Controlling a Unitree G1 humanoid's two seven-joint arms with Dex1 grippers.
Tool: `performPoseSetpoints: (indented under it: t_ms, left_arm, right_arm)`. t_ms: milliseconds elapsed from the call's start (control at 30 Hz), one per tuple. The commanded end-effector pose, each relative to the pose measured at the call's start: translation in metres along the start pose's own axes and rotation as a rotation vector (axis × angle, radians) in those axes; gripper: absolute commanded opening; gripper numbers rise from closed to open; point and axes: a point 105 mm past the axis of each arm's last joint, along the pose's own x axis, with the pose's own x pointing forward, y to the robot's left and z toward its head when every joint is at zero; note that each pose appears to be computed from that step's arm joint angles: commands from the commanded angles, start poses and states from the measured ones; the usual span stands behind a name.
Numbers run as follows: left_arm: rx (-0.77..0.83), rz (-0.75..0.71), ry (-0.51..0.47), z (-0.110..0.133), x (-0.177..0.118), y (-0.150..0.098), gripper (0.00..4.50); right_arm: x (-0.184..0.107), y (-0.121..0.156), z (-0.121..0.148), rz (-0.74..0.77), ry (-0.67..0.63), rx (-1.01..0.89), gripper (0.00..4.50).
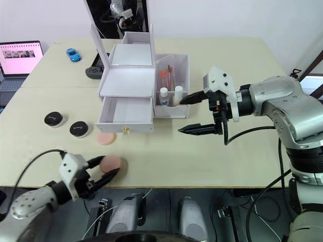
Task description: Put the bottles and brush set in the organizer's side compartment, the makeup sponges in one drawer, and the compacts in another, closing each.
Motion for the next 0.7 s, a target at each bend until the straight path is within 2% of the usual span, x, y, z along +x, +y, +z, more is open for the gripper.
performPoseSetpoints:
  t_ms: [33, 133, 233, 367, 467, 533, 700]
  left_arm:
    - [0.063, -0.102, -0.058, 0.034, -0.019, -0.005, 2.66]
    - [0.049, -0.161, -0.035, 0.049, -0.032, -0.004, 2.66]
    - [-0.037, -0.159, -0.030, 0.066, -0.043, 0.009, 2.66]
    - [0.005, -0.181, -0.079, 0.113, -0.055, 0.025, 2.66]
    - [0.077, -0.186, -0.074, 0.144, -0.053, 0.033, 2.66]
    - [0.078, -0.182, -0.057, 0.150, -0.049, 0.037, 2.66]
    - [0.102, -0.200, -0.103, 0.173, -0.024, 0.044, 2.66]
  right_arm:
    - [-0.002, -0.004, 0.009, 0.019, 0.000, -0.066, 4.50]
    - [-0.002, -0.008, 0.012, 0.034, -0.009, -0.080, 4.50]
    - [-0.001, -0.012, 0.014, 0.043, -0.022, -0.086, 4.50]
    - [-0.004, -0.013, 0.016, 0.049, -0.029, -0.076, 4.50]
    - [-0.009, -0.016, 0.019, 0.029, -0.035, -0.080, 4.50]
    - [-0.010, -0.015, 0.021, 0.022, -0.044, -0.079, 4.50]
    - [-0.016, -0.010, 0.025, -0.019, -0.054, -0.066, 4.50]
